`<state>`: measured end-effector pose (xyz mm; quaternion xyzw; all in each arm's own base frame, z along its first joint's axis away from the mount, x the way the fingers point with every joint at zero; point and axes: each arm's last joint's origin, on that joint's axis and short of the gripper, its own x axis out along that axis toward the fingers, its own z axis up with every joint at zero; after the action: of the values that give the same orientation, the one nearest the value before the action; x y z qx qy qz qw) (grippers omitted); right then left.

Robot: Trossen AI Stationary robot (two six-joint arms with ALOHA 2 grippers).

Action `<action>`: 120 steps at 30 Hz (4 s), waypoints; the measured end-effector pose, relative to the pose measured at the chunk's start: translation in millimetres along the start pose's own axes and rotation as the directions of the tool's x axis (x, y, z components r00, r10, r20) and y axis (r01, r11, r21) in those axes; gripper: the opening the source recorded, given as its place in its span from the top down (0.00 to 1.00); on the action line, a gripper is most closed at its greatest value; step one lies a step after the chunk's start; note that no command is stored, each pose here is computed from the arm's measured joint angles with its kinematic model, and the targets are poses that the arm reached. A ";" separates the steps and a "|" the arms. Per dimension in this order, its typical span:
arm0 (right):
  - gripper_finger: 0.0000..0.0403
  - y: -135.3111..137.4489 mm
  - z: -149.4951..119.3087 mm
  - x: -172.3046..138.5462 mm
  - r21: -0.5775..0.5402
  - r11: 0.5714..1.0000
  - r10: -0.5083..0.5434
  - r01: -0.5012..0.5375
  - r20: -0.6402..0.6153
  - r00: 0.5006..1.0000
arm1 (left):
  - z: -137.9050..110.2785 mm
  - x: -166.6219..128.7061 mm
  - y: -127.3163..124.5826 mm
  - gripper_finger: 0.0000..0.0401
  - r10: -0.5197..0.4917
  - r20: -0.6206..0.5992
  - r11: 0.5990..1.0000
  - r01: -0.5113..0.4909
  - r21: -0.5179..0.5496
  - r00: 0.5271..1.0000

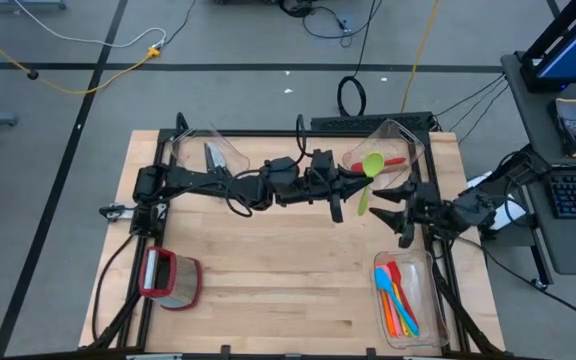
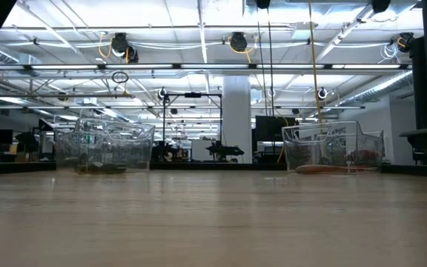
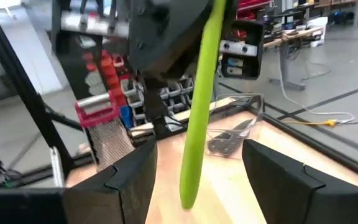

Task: Pick & Place Kitchen Items
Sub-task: Put the green serving spoon into the top right transparent bin

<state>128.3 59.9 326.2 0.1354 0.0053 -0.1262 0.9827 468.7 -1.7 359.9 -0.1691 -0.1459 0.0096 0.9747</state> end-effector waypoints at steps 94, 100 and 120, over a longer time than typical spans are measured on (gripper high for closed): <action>0.94 -136.1 28.7 45.6 -0.813 0.573 -0.727 0.099 -0.449 0.520 | -41.2 -16.3 49.4 0.47 0.239 -0.523 0.959 -0.282 -0.003 0.818; 0.94 -154.2 30.0 44.8 -0.858 0.511 -0.786 0.046 -0.445 0.429 | -43.2 -16.5 45.0 0.47 0.170 -0.553 0.982 -0.185 0.030 0.816; 0.94 -180.9 11.3 60.4 -0.813 0.480 -0.788 -0.330 -0.564 0.245 | -19.8 -41.5 33.3 0.47 0.043 -0.593 0.989 0.051 0.139 0.804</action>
<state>141.4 -126.5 286.4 -0.3099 0.6649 -0.1765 0.6563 435.7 20.3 319.4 -0.0904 0.1675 -0.0351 0.9811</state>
